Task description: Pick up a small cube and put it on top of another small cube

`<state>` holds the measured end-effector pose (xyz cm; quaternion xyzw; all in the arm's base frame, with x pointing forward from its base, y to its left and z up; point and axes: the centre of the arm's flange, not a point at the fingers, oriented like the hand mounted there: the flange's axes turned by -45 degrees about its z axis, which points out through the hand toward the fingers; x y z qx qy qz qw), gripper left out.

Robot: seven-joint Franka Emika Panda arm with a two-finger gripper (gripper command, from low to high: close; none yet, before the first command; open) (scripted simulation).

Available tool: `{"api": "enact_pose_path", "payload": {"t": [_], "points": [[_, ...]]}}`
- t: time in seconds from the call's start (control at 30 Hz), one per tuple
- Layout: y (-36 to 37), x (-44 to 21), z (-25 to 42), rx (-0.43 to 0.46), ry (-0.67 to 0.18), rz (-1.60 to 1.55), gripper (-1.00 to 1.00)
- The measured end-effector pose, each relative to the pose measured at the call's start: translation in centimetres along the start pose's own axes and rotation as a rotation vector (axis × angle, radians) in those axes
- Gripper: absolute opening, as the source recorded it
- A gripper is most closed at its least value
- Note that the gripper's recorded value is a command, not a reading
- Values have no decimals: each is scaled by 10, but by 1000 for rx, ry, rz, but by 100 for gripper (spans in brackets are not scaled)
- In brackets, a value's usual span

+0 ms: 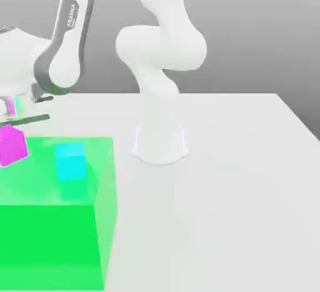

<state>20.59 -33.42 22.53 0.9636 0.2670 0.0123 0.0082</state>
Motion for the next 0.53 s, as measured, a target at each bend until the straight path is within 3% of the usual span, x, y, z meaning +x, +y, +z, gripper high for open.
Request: {"api": "enact_pose_path", "payload": {"t": [0.53], "points": [[-6,-2,44,21,-15,-2,-100]]}}
